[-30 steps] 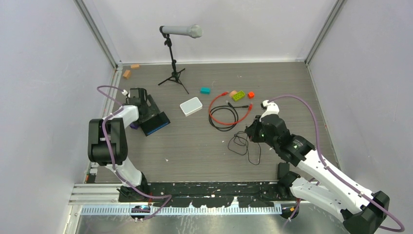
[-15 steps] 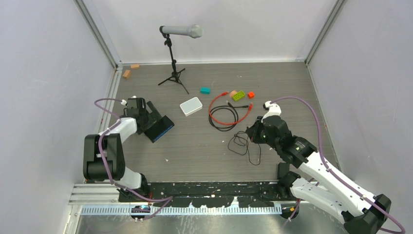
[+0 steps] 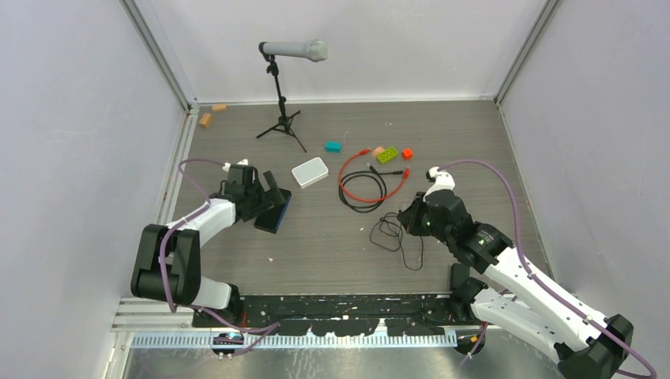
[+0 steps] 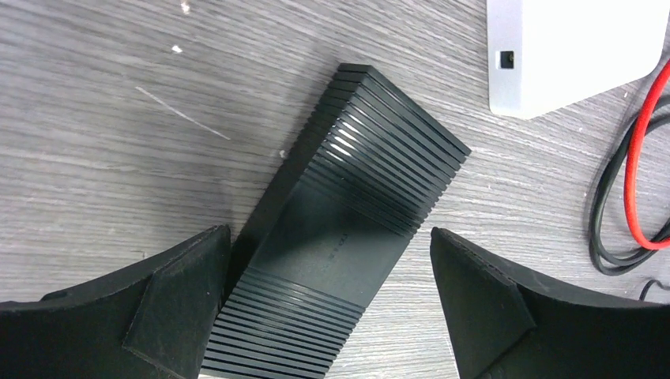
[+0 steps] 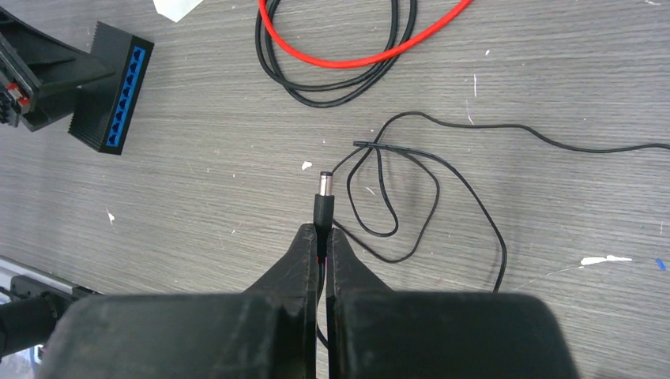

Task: Insert the plug into the switch port
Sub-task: Insert the power into the switch port.

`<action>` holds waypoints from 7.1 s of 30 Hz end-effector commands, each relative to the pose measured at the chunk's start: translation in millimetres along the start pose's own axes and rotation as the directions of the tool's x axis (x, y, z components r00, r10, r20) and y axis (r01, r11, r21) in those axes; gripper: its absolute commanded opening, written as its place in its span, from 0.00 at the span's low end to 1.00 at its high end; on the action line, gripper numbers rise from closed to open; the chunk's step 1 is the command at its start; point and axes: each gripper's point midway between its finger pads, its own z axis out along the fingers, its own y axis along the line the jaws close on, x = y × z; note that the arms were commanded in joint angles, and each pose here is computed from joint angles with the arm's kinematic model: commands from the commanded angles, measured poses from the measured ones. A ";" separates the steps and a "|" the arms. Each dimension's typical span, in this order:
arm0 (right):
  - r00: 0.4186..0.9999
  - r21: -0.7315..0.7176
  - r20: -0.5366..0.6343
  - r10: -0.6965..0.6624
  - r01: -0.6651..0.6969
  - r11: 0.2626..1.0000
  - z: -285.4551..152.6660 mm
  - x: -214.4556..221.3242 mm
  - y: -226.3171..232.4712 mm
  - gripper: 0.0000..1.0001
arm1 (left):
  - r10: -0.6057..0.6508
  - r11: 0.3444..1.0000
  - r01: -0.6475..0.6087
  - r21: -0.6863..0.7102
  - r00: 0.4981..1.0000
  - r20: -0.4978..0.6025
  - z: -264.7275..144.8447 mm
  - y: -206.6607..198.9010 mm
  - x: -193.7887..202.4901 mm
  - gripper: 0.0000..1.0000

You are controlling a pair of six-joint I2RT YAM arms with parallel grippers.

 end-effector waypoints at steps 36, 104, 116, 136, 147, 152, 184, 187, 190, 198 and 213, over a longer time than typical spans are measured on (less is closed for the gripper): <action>1.000 -0.036 -0.025 0.000 -0.001 0.999 -16.6 11.0 -1.8 0.01 | 0.699 0.715 -0.675 0.182 0.694 -0.173 15.8 -92.3 105.0 0.61; 0.989 -0.062 -0.064 -0.135 0.131 0.989 92.2 128.3 75.2 0.01 | 0.336 0.920 -0.358 0.160 0.930 0.147 -130.8 -61.5 120.7 0.81; 0.994 -0.100 -0.010 -0.108 0.107 0.989 84.0 159.7 129.0 0.01 | 0.343 0.915 -0.366 0.169 0.927 0.151 -127.4 -62.0 121.9 0.79; 0.976 -0.131 -0.049 -0.211 0.203 0.970 67.8 164.3 104.5 0.01 | 0.315 0.946 -0.311 0.093 0.949 -0.032 -111.1 -31.8 156.0 0.81; 0.989 -0.194 -0.078 -0.122 0.105 0.975 79.9 174.9 125.2 0.00 | 0.301 0.940 -0.287 0.183 0.952 -0.048 -90.7 -40.7 176.2 0.77; 0.990 -0.241 -0.091 -0.103 0.079 0.967 84.3 174.9 143.1 0.01 | 0.337 0.925 -0.335 0.179 0.941 0.016 -89.2 -49.6 158.1 0.76; 0.837 -0.368 -0.152 -0.526 0.446 0.816 43.4 176.5 97.2 0.01 | 0.479 0.869 -0.483 0.105 0.876 0.059 -50.0 -71.7 96.2 0.83; 0.778 -0.407 -0.131 -0.615 0.523 0.749 47.3 183.7 94.8 0.01 | 0.448 0.885 -0.455 0.099 0.890 0.087 -58.7 -68.8 91.2 0.87; 0.713 -0.464 -0.086 -0.696 0.589 0.661 48.8 187.8 98.5 0.00 | 0.425 0.892 -0.435 0.121 0.900 0.101 -66.0 -70.7 90.0 0.88; 0.573 -0.520 -0.026 -0.819 0.692 0.501 58.0 178.7 94.6 0.01 | 0.387 0.907 -0.396 0.147 0.918 0.086 -76.1 -61.9 98.3 0.88; 0.490 -0.662 -0.016 -0.872 0.649 0.376 80.1 195.0 104.0 0.00 | 0.251 0.936 -0.247 0.251 0.968 0.018 -63.0 -49.6 117.2 0.82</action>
